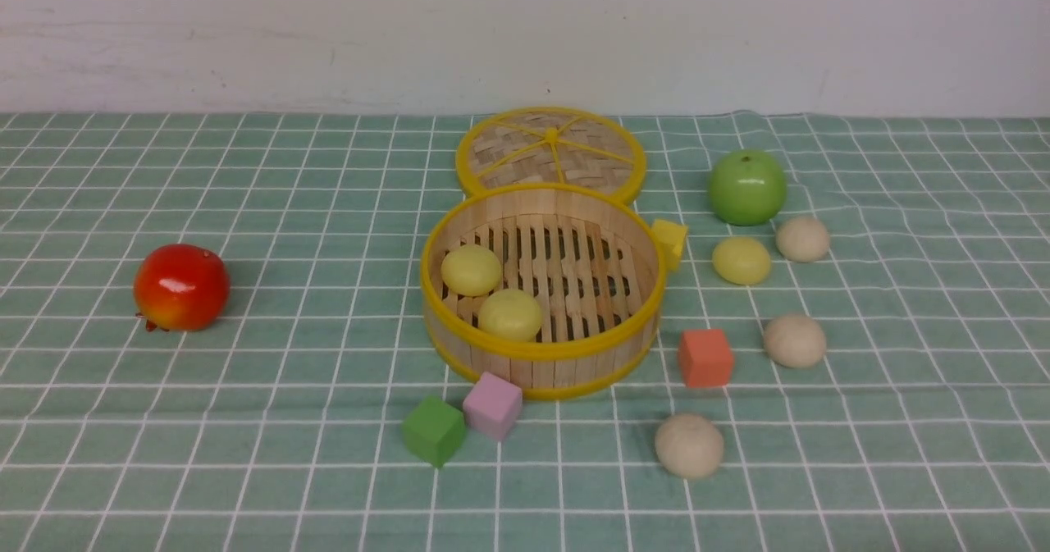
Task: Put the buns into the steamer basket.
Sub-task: Use the right arm to grab a steamed stuffed bun
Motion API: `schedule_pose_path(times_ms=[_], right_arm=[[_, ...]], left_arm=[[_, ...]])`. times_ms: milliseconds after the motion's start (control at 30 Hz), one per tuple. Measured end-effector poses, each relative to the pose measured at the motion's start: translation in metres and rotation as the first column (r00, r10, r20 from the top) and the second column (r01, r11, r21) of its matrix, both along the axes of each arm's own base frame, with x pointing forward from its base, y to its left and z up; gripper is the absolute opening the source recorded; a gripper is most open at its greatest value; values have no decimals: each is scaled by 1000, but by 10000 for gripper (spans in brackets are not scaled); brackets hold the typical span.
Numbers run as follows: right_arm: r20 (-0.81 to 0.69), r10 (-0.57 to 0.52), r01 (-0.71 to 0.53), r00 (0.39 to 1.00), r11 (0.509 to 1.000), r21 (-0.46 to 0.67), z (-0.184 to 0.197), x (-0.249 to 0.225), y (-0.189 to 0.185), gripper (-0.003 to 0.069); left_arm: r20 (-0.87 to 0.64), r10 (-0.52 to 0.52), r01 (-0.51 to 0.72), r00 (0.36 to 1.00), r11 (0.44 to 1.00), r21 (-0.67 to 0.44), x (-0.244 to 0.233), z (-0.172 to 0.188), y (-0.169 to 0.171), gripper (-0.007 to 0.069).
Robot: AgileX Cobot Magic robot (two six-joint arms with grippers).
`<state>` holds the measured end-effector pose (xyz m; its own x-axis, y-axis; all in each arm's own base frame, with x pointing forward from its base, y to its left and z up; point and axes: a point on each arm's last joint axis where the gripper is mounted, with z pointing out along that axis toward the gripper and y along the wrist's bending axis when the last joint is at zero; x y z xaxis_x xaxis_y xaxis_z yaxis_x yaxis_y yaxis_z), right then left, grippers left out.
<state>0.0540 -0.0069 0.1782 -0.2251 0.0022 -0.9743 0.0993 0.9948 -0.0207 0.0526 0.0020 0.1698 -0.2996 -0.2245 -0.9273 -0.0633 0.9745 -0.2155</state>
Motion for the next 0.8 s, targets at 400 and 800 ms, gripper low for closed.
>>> schedule_pose_path(times_ms=[400,800], right_arm=[[556,79,-53,827,997,-64,53,-3,7,239],[544,-1,-88,839,987,137,144,-10,4,239]], left_arm=[[-1,0,0,1000,1000,1,0,0,0,70],[-1,0,0,1000,1000,1,0,0,0,76]])
